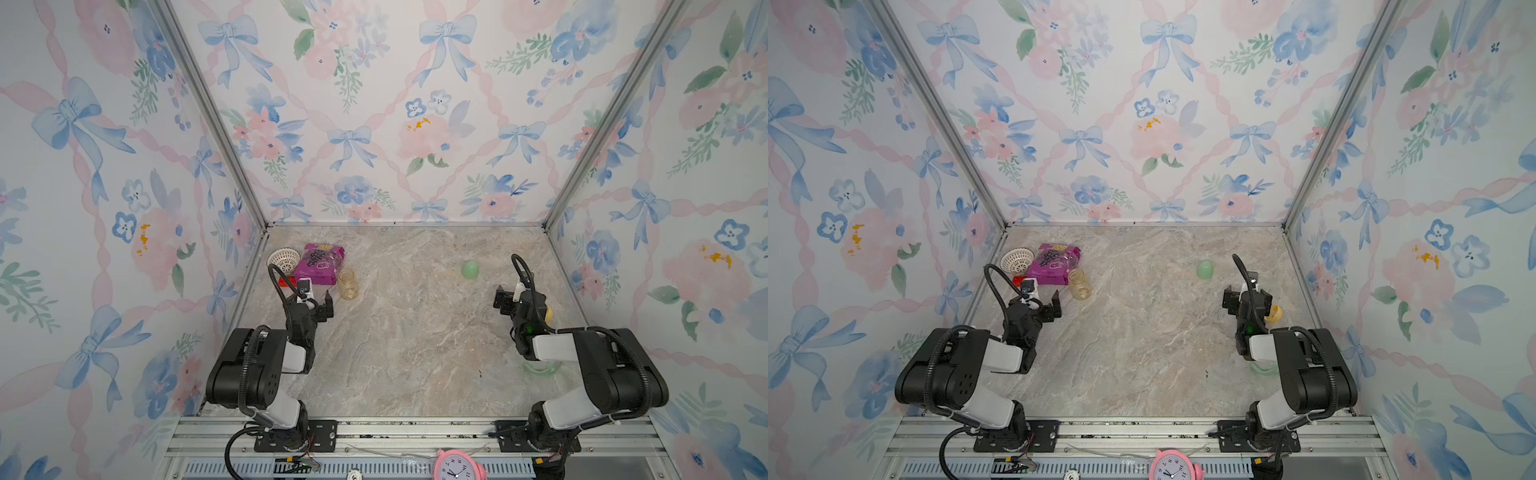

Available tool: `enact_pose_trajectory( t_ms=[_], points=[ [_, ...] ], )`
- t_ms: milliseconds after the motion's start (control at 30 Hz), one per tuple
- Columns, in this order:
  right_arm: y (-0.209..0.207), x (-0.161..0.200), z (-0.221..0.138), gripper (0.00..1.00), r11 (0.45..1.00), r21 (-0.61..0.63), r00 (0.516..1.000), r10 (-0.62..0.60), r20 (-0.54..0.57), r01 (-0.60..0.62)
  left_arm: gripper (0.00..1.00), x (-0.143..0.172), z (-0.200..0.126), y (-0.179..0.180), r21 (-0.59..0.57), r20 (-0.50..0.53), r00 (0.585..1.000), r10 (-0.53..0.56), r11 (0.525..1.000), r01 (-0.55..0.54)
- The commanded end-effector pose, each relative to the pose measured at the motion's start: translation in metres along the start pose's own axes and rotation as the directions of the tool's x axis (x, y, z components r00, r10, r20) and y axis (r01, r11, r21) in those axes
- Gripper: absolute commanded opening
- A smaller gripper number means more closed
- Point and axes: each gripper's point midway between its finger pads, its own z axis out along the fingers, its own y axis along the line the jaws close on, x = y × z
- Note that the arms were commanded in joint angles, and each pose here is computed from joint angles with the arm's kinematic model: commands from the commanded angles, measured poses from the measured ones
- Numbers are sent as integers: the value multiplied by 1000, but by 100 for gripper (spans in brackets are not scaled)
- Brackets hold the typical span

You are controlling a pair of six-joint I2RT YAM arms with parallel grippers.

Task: Assemble the baby bottles
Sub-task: Pick up the baby bottle from the center of the board.

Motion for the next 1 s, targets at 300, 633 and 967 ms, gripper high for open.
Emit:
enact_pose_trajectory(
  t_ms=[300, 633, 967],
  points=[
    [0, -5, -1, 96, 1000, 6, 1000, 8, 23, -8, 98, -12, 2, 2, 0, 33, 999, 0, 1000, 0],
    [1, -6, -1, 96, 1000, 3, 1000, 8, 25, -8, 98, -11, 2, 3, -1, 32, 999, -1, 1000, 1],
    [-1, -14, -3, 96, 1000, 21, 998, 7, 56, -8, 98, -17, 1, 1, 4, 49, 999, 2, 1000, -2]
  ],
)
